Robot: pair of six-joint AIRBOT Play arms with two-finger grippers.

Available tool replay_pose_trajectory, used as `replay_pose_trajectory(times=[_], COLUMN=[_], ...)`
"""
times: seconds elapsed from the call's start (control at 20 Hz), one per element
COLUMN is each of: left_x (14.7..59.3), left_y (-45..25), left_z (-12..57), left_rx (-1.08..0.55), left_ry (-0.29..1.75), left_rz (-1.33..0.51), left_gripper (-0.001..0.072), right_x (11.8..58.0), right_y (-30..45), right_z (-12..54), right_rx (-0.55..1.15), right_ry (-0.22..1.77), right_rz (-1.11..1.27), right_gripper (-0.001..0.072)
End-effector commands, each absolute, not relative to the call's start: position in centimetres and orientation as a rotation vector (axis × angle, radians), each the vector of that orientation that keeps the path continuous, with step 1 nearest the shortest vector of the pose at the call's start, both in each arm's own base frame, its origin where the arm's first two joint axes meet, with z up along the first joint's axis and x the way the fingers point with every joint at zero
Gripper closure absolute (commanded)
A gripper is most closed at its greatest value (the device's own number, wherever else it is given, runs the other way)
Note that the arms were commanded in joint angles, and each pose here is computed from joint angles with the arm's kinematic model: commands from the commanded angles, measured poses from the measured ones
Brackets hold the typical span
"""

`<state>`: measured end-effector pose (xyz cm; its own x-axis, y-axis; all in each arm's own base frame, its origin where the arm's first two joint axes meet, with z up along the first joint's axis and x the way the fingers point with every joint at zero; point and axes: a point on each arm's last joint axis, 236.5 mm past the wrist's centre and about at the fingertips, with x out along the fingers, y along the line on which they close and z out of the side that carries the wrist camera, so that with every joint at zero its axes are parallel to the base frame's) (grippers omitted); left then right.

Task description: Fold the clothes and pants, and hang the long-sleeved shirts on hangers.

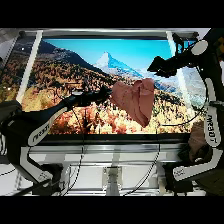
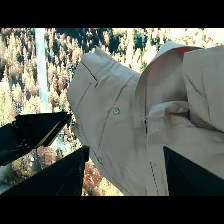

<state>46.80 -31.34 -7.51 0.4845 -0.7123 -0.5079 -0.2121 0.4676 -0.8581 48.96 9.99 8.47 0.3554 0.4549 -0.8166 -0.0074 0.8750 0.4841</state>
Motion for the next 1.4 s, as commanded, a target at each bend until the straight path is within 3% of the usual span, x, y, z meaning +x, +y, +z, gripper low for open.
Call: replay_pose_trajectory(times=[0.0, 0.25, 0.35, 0.65, 0.7, 0.75, 0.85, 0.9, 1.0, 1.35], left_x=[47.2, 48.3, 48.7, 48.7, 48.7, 48.9, 49.4, 49.6, 50.0, 49.0], left_y=[-31.5, -32.0, -32.1, -32.7, -32.8, -32.8, -33.4, -33.9, -34.6, -34.1], left_z=[-8.3, -8.2, -8.3, -9.3, -9.2, -8.9, -7.6, -6.5, -3.8, 4.2], left_rx=[-1.079, -1.081, -1.081, -1.093, -1.094, -1.094, -1.121, -1.124, -1.102, -0.850], left_ry=[1.059, 1.047, 1.044, 1.072, 1.070, 1.064, 1.049, 1.041, 1.000, 0.860], left_rz=[-0.379, -0.392, -0.393, -0.404, -0.406, -0.411, -0.440, -0.475, -0.543, -0.638], left_gripper=[0.0364, 0.0376, 0.0483, 0.0490, 0.0519, 0.0606, 0.0624, 0.0676, 0.0691, 0.0695], right_x=[48.7, 48.5, 48.5, 48.5, 48.5, 48.5, 48.5, 48.5, 48.8, 49.5], right_y=[10.1, 10.1, 10.1, 10.2, 10.1, 10.1, 10.1, 10.1, 10.1, 13.4], right_z=[8.6, 8.5, 8.5, 8.5, 8.5, 8.5, 8.5, 8.5, 8.6, 10.1], right_rx=[0.435, 0.434, 0.434, 0.434, 0.434, 0.434, 0.433, 0.432, 0.431, 0.545], right_ry=[1.189, 1.196, 1.197, 1.197, 1.196, 1.195, 1.195, 1.194, 1.182, 1.105], right_rz=[0.317, 0.319, 0.319, 0.319, 0.319, 0.318, 0.319, 0.319, 0.319, 0.460], right_gripper=[0.0194, 0.0194, 0.0195, 0.0195, 0.0195, 0.0198, 0.0364, 0.0458, 0.0696, 0.0703])
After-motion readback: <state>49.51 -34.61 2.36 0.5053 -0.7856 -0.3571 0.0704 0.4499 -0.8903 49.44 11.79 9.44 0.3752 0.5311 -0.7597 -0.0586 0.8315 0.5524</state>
